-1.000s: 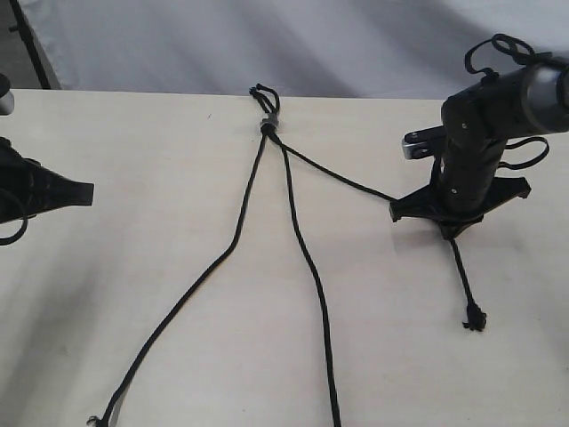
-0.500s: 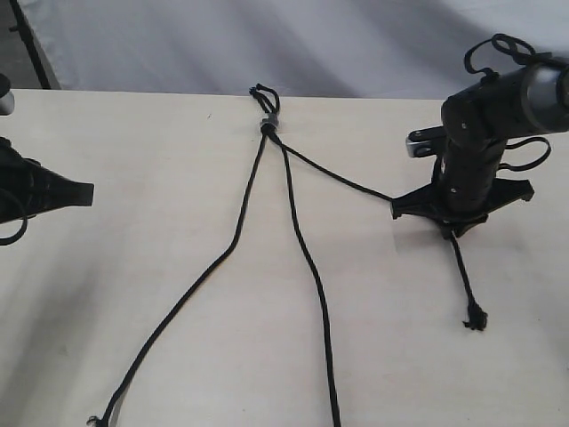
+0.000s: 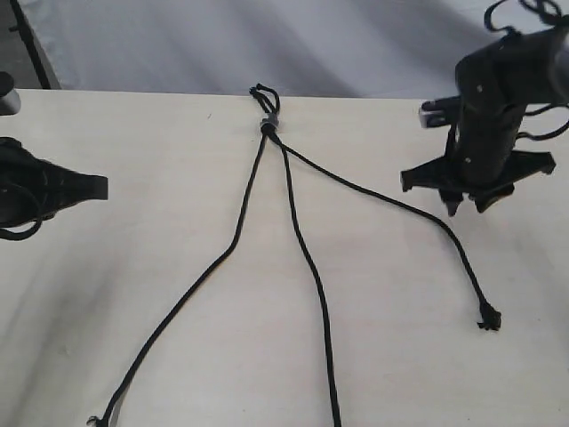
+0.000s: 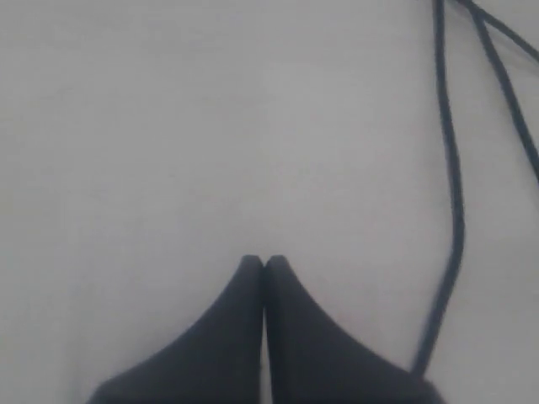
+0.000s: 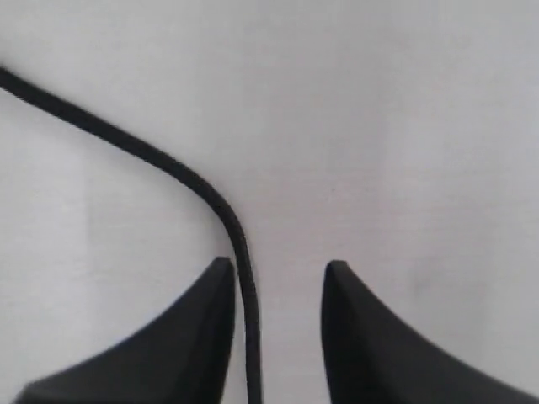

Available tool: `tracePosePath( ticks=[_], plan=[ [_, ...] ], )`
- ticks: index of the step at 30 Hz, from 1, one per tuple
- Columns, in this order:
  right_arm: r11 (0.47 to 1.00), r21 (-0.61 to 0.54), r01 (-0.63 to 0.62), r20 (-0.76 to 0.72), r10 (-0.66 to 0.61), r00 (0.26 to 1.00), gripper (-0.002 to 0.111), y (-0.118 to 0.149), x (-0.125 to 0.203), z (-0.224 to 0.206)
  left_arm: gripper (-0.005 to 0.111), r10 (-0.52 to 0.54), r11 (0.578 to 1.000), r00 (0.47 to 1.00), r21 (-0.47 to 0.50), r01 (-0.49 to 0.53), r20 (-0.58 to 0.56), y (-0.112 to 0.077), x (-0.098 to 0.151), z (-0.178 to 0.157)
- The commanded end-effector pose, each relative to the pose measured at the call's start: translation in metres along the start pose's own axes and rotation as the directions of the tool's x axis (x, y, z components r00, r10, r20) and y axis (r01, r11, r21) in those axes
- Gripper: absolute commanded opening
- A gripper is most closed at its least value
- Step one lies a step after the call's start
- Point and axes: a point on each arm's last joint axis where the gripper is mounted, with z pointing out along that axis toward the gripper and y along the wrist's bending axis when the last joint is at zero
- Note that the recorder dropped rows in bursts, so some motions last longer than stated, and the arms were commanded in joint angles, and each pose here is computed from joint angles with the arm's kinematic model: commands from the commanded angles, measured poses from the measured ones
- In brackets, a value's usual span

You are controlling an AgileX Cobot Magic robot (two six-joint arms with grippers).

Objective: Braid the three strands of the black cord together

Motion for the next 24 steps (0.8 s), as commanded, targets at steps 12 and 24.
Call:
tracePosePath(
  ticks=[12,24],
  plan=[
    [1.000,-0.023,-0.018,0.251,0.023,0.968,-0.001,-0.026,0.004,-0.086,0.038,0.408,0.891,0.881,0.316,-0.327,-0.241,-0.180,0.015,0.066],
    [1.000,-0.019,-0.010,0.259,0.014,0.966,-0.001,-0.026,0.003,-0.086,0.059,0.506,0.860,0.737,0.330,-0.389,-0.448,-0.245,0.056,0.124]
  ],
)
